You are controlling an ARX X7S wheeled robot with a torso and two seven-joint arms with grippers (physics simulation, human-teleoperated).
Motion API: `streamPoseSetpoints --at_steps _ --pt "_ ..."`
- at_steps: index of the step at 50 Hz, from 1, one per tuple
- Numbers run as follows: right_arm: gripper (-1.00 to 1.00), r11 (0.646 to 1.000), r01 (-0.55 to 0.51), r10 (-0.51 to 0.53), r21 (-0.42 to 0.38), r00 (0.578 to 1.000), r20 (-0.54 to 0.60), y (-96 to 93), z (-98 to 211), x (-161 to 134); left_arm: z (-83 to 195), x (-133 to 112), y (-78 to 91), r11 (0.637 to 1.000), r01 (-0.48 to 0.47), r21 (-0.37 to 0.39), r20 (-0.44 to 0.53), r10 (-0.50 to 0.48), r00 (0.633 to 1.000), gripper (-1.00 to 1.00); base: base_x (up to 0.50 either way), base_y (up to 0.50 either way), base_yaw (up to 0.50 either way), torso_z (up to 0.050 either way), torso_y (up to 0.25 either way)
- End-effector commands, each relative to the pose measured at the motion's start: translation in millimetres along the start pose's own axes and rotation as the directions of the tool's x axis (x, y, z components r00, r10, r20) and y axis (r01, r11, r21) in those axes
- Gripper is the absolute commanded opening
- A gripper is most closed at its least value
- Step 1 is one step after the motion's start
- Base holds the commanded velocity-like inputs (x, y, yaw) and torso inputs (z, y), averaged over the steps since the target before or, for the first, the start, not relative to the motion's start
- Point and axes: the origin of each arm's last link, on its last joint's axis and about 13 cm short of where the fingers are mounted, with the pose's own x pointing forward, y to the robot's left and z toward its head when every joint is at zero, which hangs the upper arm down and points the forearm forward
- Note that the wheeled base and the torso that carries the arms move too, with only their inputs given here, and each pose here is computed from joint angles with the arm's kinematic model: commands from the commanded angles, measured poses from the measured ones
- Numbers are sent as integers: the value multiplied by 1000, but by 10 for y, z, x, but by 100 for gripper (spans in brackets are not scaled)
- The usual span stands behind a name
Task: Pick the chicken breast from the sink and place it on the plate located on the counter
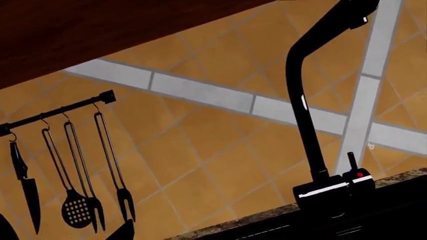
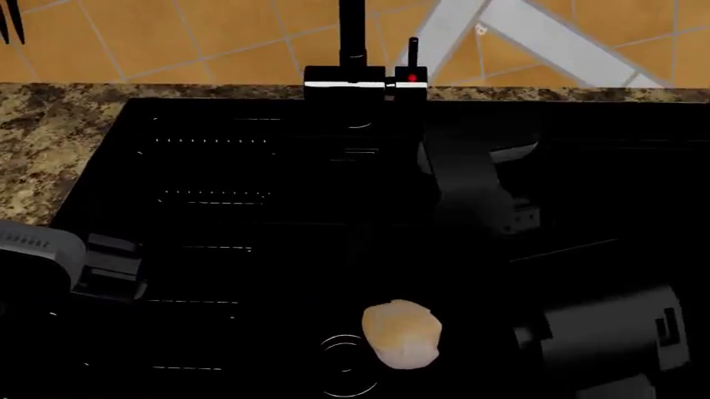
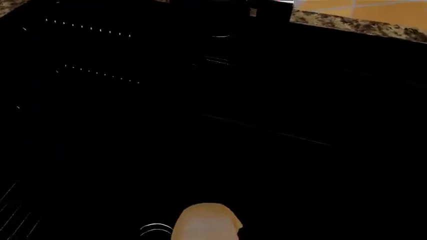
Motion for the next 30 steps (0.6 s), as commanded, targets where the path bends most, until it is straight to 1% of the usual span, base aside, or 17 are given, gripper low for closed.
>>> streamPoseSetpoints --at_steps 1,17,30 --pt "100 1000 -8 10 27 996 -85 -52 -124 267 -93 49 -24 1000 11 -5 -20 -11 1000 100 0 0 0 0 0" --pt "100 999 -2 6 32 990 -139 -93 -245 587 -213 131 -52 1000 23 -8 -44 -23 999 100 0 0 0 0 0" --pt "100 999 -32 38 38 981 -188 -63 -383 711 -219 117 -42 1000 21 -11 -43 -22 999 100 0 0 0 0 0"
